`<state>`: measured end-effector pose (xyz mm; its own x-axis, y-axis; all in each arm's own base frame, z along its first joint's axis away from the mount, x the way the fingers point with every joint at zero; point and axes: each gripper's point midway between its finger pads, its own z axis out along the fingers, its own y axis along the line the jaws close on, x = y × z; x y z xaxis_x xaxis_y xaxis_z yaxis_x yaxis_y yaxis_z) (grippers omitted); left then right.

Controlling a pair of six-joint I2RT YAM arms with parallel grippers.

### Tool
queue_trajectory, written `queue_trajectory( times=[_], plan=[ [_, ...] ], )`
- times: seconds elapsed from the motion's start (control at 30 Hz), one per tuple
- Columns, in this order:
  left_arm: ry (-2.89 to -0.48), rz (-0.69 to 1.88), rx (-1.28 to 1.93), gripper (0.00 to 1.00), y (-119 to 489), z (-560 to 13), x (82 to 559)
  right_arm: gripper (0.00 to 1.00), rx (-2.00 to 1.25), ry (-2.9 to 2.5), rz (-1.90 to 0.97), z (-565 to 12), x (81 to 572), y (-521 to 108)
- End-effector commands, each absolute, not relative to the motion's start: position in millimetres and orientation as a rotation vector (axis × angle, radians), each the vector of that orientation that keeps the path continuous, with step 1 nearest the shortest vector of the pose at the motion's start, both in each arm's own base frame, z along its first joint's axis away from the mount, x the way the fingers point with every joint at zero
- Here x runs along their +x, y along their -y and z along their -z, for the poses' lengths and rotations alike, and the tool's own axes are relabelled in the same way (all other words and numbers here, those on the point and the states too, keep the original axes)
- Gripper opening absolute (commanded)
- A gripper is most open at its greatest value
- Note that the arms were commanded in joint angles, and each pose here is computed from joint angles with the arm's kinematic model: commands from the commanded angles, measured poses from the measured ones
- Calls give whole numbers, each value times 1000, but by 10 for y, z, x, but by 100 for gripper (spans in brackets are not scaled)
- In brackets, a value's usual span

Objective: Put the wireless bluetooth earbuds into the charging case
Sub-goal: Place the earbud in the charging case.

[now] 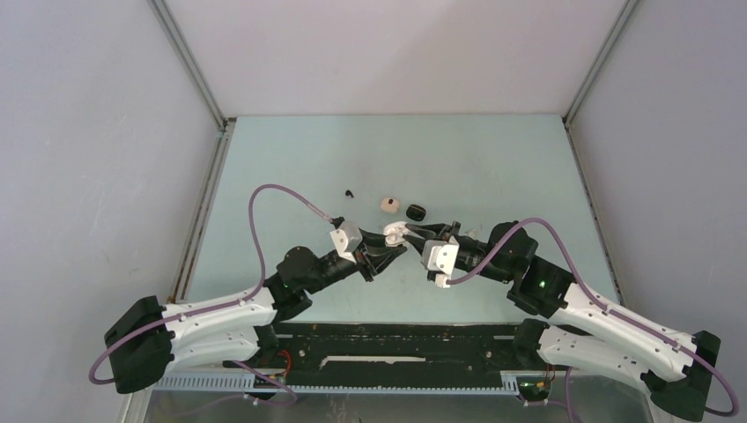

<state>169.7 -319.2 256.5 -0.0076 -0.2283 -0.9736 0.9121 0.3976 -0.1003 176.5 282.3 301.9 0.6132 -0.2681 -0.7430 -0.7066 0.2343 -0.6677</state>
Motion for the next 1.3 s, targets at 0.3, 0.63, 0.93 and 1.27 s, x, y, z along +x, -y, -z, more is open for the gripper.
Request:
queue_trajectory(
  times=[0.3,0.63,0.93,1.27],
  plan=[
    [-1144,1024,661,0,3114,-2879,1707,0,-1426,-895,-347,-2953,1728,-2860],
    [-1132,1005,674,0,3101,-2858,1706,17,-1425,-914,-346,-2938,1745,-2888],
    [-1132,1003,667,0,3092,-2856,1711,19,-1369,-978,-374,-2990,1807,-2866],
    [-1129,1005,669,0,3094,-2859,1707,28,-1379,-985,-396,-2966,1779,-2864]
  ],
)
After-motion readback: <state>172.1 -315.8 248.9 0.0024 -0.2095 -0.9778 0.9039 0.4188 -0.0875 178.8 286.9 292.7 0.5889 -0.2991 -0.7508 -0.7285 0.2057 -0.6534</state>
